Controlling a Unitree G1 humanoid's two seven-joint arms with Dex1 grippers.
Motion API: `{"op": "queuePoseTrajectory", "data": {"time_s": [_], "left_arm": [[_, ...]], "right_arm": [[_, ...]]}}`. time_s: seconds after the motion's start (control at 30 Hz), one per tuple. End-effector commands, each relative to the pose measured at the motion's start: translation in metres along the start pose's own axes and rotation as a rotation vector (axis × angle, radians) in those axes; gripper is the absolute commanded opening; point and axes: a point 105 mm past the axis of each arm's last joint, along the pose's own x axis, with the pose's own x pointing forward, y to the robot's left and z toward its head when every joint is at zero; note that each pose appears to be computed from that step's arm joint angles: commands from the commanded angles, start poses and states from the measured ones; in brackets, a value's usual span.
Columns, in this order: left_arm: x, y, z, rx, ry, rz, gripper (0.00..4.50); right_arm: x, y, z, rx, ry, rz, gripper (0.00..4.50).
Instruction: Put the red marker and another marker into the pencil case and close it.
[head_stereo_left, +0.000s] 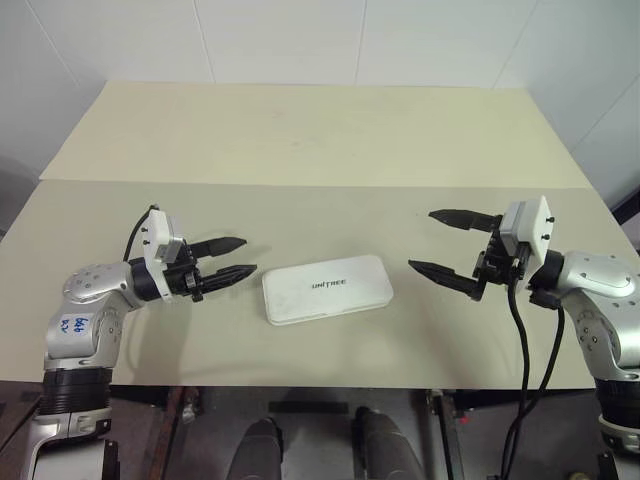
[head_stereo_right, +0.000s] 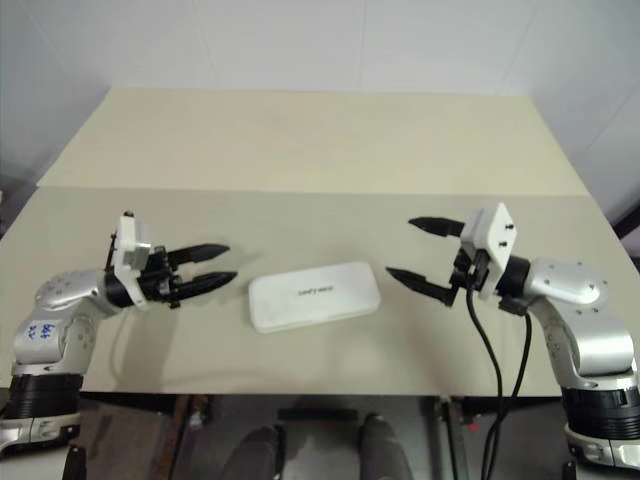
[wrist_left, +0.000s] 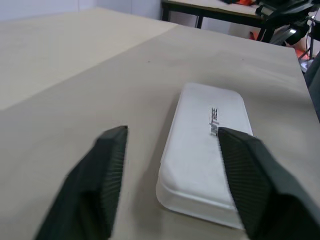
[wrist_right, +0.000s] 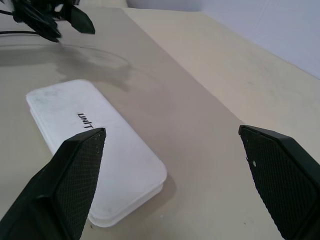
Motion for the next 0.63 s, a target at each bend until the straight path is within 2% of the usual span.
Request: {"op": "queuePoseTrajectory", "data": {"time_s": [0.03, 0.33, 0.63], "left_arm": [[-0.005, 0.000, 0.016, 0.061, -0.049, 0.032, 4.36], [0.001, -0.006, 0.019, 0.096, -0.046, 0.060, 4.46], [-0.003, -0.007, 0.019, 0.097, -0.035, 0.114, 4.46]], "right_arm": [[-0.014, -0.013, 0.009, -0.047, -0.022, -0.088, 4.50], [-0.037, -0.022, -0.005, -0.051, 0.044, -0.157, 4.50], [-0.030, -0.021, -0.011, -0.026, 0.036, -0.155, 4.50]]}}
